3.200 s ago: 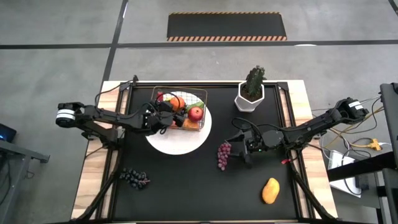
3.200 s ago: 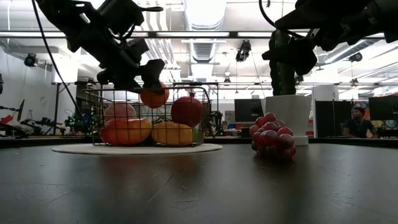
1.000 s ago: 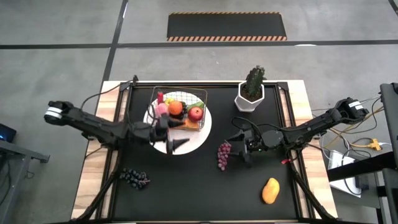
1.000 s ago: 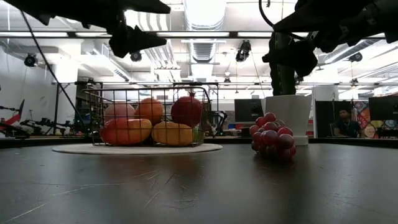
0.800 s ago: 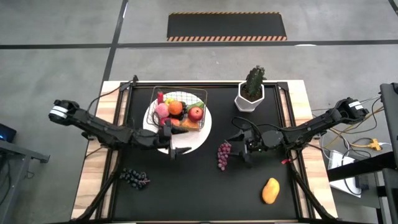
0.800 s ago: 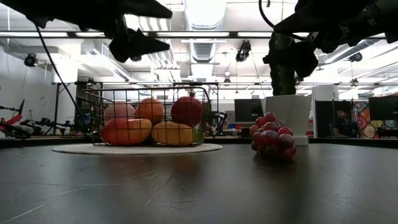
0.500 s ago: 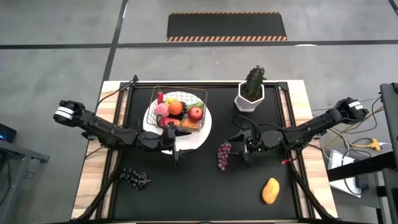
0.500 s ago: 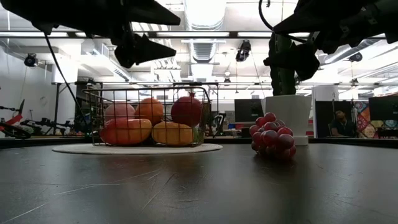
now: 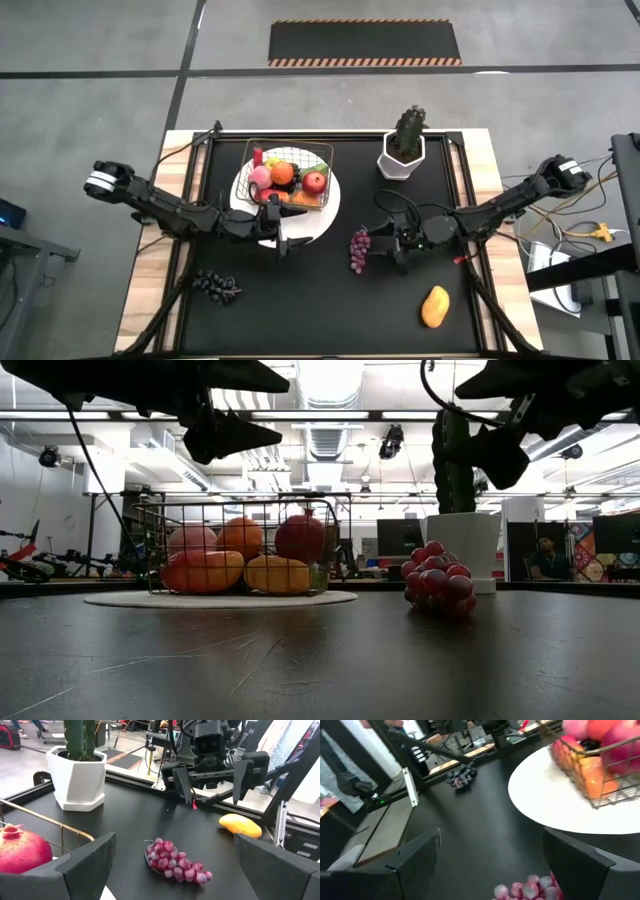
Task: Build produce basket
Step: Put the red grapes in the gold wire basket
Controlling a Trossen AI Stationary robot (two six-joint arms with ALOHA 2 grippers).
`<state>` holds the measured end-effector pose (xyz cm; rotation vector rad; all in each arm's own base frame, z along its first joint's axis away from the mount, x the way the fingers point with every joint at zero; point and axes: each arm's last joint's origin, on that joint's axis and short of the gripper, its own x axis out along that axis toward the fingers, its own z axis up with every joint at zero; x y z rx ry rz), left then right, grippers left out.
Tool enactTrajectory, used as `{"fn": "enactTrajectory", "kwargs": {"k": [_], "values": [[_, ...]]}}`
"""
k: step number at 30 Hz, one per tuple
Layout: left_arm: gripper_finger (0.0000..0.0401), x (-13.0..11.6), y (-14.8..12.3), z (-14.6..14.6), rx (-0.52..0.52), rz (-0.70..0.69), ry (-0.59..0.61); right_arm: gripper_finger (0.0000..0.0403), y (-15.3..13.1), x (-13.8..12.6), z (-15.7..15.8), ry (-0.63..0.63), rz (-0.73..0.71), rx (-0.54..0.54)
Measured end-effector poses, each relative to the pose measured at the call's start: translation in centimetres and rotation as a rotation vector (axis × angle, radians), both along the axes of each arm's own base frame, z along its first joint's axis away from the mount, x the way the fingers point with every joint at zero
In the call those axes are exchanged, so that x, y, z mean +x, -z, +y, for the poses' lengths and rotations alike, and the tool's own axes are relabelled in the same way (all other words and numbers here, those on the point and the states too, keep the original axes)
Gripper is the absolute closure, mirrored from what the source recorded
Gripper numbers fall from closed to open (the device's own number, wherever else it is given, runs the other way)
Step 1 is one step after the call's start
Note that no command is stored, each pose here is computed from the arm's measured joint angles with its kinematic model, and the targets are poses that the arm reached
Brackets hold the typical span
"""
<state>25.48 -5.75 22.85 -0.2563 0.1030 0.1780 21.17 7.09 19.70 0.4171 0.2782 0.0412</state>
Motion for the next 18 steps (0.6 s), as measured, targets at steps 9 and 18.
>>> {"fn": "enactTrajectory", "kwargs": {"k": [9,18], "values": [[0.0019,0.0,0.0,0.0,0.002,0.000,0.000,0.0074,0.0,-0.1,0.1,0.032,-0.007,-0.036],[0.0019,0.0,0.0,0.1,0.007,-0.001,-0.028,0.0074,2.4,1.2,0.3,0.119,0.114,-0.209]]}}
